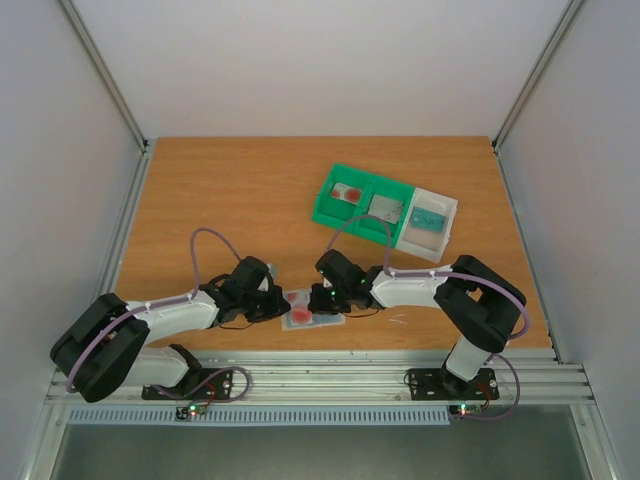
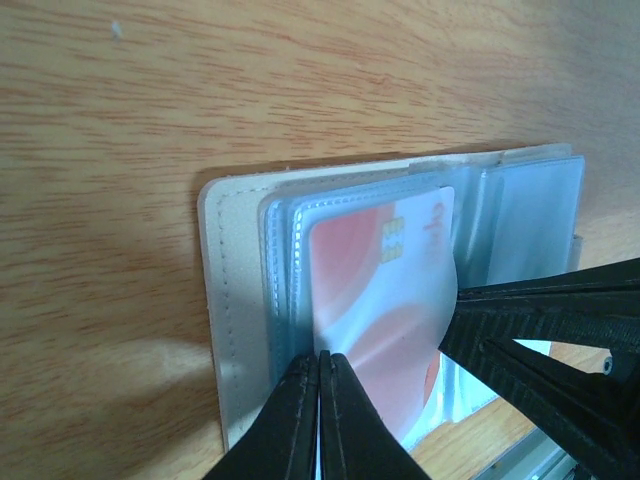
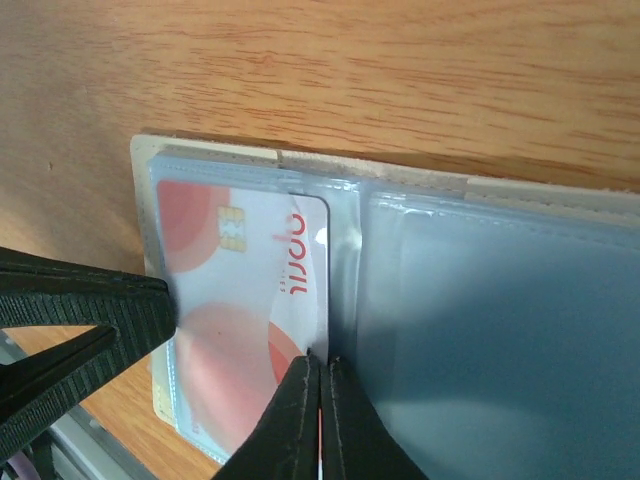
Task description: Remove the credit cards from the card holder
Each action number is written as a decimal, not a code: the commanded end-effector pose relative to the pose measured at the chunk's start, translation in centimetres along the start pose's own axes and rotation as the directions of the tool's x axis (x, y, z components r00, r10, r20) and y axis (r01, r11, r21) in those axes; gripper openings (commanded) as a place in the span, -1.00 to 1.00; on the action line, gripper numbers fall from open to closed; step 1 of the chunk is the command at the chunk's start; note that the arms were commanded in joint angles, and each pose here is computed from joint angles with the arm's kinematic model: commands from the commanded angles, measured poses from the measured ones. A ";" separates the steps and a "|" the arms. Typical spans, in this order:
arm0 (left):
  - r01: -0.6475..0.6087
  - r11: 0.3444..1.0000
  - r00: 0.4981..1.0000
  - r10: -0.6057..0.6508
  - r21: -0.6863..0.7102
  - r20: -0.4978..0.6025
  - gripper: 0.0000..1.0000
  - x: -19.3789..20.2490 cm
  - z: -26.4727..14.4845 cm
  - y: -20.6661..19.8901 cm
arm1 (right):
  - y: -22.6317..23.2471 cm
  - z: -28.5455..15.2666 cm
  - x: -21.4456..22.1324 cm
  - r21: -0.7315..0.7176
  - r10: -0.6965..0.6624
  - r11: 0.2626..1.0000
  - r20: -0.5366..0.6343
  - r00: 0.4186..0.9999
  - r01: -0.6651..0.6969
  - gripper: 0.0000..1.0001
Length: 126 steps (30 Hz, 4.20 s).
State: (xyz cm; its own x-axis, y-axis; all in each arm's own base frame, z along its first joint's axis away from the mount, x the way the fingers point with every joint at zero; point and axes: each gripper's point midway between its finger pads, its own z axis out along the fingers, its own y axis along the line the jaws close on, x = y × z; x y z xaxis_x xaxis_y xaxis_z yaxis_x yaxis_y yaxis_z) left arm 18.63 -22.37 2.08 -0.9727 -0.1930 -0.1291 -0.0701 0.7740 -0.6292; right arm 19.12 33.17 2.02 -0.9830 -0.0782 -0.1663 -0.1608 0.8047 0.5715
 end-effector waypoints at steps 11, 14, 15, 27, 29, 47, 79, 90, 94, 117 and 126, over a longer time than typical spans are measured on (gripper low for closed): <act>-0.002 0.999 1.000 0.002 -0.042 -0.016 -0.92 0.7 0.6 1.6 | -0.8 -0.7 -0.3 -0.060 0.044 0.997 0.044 0.998 -0.042 -0.98; -0.001 0.999 1.000 0.001 -0.043 -0.020 -0.92 0.8 0.7 1.7 | -0.8 -0.7 -0.2 -0.069 0.049 0.997 0.043 0.998 -0.046 -0.98; -0.001 0.999 1.000 0.000 -0.043 -0.021 -0.92 0.8 0.8 1.7 | -0.7 -0.7 -0.2 -0.074 0.050 0.996 0.042 0.998 -0.047 -0.98; 0.002 0.999 1.000 -0.004 -0.054 -0.023 -0.80 0.9 0.7 2.0 | -0.9 -1.5 -0.5 -0.094 0.075 0.993 0.059 0.995 -0.069 -0.98; 0.002 0.998 1.000 -0.004 -0.056 -0.022 -0.80 0.9 0.7 2.1 | -1.0 -1.6 -0.5 -0.093 0.078 0.993 0.059 0.995 -0.072 -0.98; 0.002 0.999 0.999 -0.004 -0.049 -0.039 -0.99 1.2 1.1 2.1 | -1.9 -1.1 -0.6 -0.120 0.112 0.987 0.046 0.993 -0.106 -0.79; 0.004 0.999 0.999 -0.005 -0.051 -0.034 -0.99 1.1 1.0 2.1 | -3.5 -3.1 -1.1 -0.104 0.127 0.988 0.083 0.989 -0.118 -0.98; 0.005 1.000 1.000 -0.005 -0.025 -0.026 -0.86 0.8 0.5 1.2 | -4.3 -6.1 -1.4 -0.026 0.075 0.997 0.110 0.991 -0.072 -0.98; 0.004 1.000 1.000 -0.004 0.009 -0.027 -0.55 0.6 -0.1 -0.1 | -3.8 -7.8 -1.5 -0.007 0.026 1.000 0.123 0.992 -0.026 -0.98; -0.167 0.892 0.984 0.177 0.419 0.015 0.28 1.4 -8.7 -11.0 | 6.9 -16.2 2.8 -0.449 -0.355 0.822 0.074 0.932 0.350 -0.97; -0.177 0.781 0.978 0.207 0.600 0.019 -0.21 2.2 -10.2 -13.8 | 8.1 -16.8 3.2 -0.522 -0.370 0.776 0.077 0.926 0.353 -0.98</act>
State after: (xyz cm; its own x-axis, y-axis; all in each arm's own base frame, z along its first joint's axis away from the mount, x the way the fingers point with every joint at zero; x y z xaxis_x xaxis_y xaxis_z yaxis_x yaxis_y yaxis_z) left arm 15.72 -26.21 15.35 -0.9733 -0.0585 -0.2219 0.1766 0.4264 -0.8871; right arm 13.54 29.04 17.93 -0.8646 -0.3138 -0.3924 -0.4917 0.3672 0.7896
